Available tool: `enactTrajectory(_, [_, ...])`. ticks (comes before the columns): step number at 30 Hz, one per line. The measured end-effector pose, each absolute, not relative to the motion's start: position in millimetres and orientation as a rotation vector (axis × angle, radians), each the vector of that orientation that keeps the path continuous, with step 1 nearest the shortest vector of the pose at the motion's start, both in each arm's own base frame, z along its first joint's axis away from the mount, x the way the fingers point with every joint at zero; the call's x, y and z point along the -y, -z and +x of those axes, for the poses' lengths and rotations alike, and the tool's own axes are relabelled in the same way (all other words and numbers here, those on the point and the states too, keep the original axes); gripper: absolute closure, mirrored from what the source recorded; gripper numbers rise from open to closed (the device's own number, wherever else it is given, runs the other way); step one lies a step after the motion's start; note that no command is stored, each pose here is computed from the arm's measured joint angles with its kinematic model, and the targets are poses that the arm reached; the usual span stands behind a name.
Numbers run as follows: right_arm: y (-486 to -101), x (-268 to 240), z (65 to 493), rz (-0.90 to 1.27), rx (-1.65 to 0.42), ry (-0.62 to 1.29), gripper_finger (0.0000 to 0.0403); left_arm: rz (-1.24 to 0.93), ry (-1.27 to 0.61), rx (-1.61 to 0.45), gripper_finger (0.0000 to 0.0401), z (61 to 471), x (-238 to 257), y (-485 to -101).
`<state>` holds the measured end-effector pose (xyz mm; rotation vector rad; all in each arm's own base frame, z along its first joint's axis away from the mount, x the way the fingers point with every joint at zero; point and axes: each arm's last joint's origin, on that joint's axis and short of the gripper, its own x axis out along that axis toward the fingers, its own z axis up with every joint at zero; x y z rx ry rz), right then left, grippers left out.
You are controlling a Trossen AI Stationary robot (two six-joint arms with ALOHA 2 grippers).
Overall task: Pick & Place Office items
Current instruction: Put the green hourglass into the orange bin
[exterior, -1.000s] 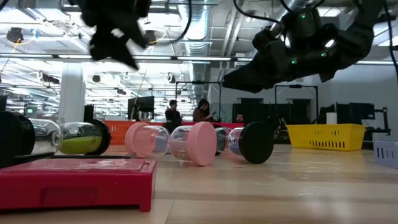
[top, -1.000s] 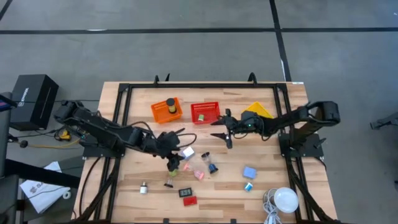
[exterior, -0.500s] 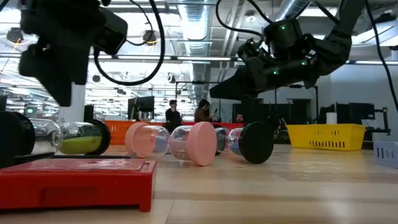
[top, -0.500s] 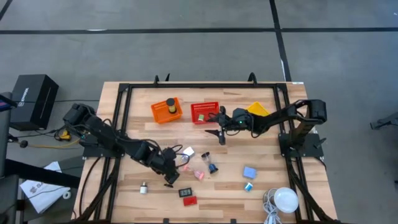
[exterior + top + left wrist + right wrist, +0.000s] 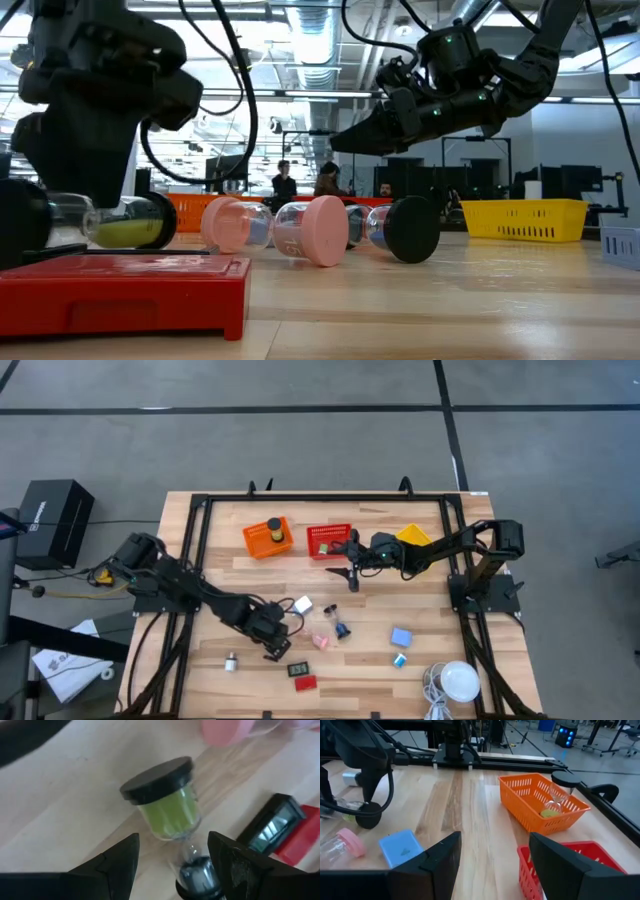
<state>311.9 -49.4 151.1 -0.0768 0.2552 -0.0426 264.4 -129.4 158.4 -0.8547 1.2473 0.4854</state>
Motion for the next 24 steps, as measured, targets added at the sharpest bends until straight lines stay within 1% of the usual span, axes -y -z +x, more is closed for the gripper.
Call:
enactTrajectory(9, [-148, 49, 311, -0.073, -0.284, 0.041, 0.0178, -0.843, -0.546, -1.287, 0.0170, 256, 116, -148])
enactTrajectory(14, [-147, 49, 311, -0.071, -0.295, 0.040, 0.0178, -0.741, -0.515, -1.334, 0.0170, 248, 112, -139])
enactTrajectory(24, [-147, 49, 311, -0.071, -0.298, 0.040, 0.0178, -0.727, -0.554, -1.337, 0.0170, 245, 103, -141])
